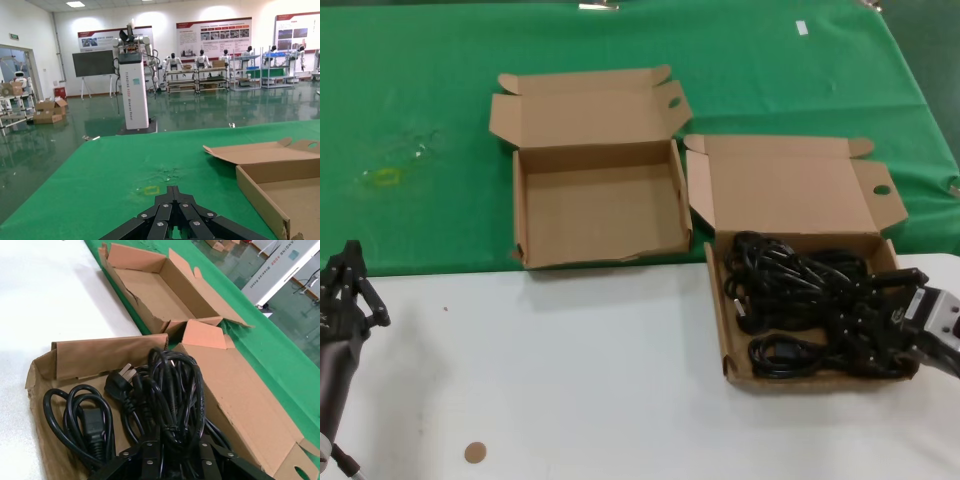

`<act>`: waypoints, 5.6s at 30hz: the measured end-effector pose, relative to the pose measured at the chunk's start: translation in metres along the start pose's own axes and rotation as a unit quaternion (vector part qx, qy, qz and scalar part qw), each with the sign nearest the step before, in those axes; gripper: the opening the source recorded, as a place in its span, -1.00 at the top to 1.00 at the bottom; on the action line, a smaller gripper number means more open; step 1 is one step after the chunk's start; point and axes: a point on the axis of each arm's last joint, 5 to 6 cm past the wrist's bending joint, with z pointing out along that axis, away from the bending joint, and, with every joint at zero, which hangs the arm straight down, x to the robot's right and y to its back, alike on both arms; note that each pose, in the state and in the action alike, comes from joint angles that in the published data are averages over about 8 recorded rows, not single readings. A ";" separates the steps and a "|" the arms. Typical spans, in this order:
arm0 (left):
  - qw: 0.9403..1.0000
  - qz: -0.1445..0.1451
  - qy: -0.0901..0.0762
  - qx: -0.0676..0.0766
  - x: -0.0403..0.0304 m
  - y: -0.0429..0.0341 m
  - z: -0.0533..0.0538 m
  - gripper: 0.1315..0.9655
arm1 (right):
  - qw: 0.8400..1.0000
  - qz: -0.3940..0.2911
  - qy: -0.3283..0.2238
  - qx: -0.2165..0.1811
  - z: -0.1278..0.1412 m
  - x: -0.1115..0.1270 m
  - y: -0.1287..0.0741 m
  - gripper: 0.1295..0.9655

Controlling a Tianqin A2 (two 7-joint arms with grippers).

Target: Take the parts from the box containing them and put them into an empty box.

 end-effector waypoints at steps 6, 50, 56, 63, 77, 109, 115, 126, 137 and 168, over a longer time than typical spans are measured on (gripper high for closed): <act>1.000 0.000 0.000 0.000 0.0000 0.0000 0.000 0.97 | 1.000 0.000 0.005 0.006 -0.004 0.003 -0.005 0.69; 1.000 0.000 0.000 0.000 0.0000 0.0000 0.000 0.97 | 0.983 -0.138 0.006 0.117 0.132 0.033 -0.167 0.73; 1.000 0.000 0.000 0.000 0.0000 0.0000 0.000 0.97 | 0.983 -0.141 0.002 0.120 0.155 0.030 -0.181 0.73; 1.000 0.000 0.000 0.000 0.0000 0.0000 0.000 0.97 | 0.983 -0.141 -0.004 0.120 0.177 0.027 -0.192 0.73; 1.000 0.000 0.000 0.000 0.0000 0.0000 0.000 0.97 | 0.984 -0.135 -0.005 0.115 0.201 0.024 -0.195 0.73; 1.000 0.000 0.000 0.000 0.0000 0.0000 0.000 0.92 | 0.987 -0.088 0.017 0.133 0.198 0.016 -0.185 -0.31; 1.000 0.000 0.000 0.000 0.0000 0.0000 0.000 0.78 | 0.988 -0.048 0.031 0.145 0.192 0.005 -0.174 -0.64; 1.000 0.000 0.000 0.000 0.0000 0.0000 0.000 0.50 | 0.984 0.032 0.062 0.161 0.177 -0.014 -0.152 -0.91; 1.000 0.000 0.000 0.000 0.0000 0.0000 0.000 -0.10 | 0.975 0.109 0.097 0.169 0.157 -0.031 -0.129 -1.00; 1.000 0.000 0.000 0.000 0.0000 0.0000 0.000 -0.99 | 0.919 0.299 0.206 0.154 0.084 -0.070 -0.067 -1.00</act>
